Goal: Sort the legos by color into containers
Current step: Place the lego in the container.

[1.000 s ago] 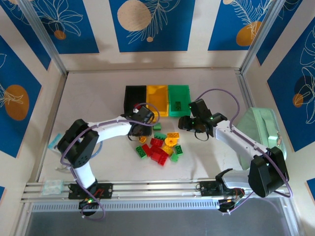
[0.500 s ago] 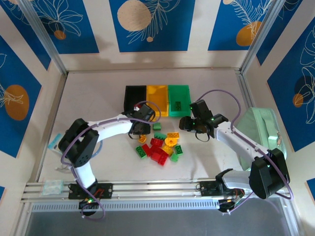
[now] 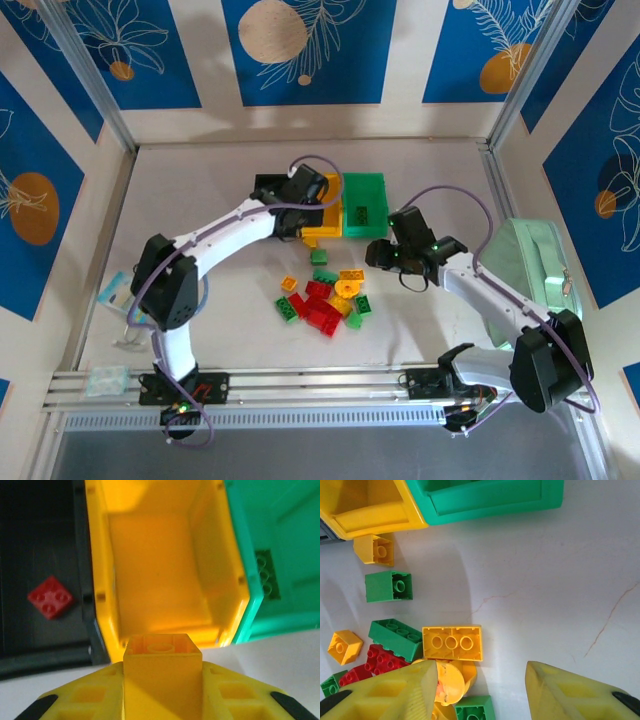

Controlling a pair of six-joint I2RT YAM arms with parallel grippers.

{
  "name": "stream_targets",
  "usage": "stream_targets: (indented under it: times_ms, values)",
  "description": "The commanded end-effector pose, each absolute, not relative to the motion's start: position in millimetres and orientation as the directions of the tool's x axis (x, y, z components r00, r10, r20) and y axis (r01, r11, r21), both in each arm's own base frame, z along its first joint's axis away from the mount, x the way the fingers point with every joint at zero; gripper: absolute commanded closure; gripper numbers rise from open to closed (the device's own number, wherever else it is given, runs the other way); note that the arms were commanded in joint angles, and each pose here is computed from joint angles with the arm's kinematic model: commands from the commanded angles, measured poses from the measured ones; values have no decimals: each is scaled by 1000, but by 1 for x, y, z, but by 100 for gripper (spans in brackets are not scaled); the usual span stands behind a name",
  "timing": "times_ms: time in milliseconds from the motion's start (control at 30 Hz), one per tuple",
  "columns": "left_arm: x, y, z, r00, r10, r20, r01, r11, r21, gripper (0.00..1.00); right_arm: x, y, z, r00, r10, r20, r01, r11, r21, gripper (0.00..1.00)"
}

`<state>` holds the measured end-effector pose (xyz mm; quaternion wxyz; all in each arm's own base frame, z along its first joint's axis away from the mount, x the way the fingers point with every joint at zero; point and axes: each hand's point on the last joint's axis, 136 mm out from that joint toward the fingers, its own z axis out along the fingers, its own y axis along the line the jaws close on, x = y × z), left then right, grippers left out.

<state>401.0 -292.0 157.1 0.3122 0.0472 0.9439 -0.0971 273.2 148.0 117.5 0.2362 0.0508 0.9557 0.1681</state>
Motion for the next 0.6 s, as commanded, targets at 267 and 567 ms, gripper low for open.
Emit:
stream_targets:
  times_ms: [267, 567]
  values:
    - [461, -302, 169, -785, 129, -606, 206, 977, -60, 45, 258, 140, 121, -882, 196, -429, 29, 930, 366, 50]
    - [415, -294, 153, -799, 130, -587, 198, 979, -51, 24, 258, 141, 118, -879, 211, -428, 34, 922, 385, 50]
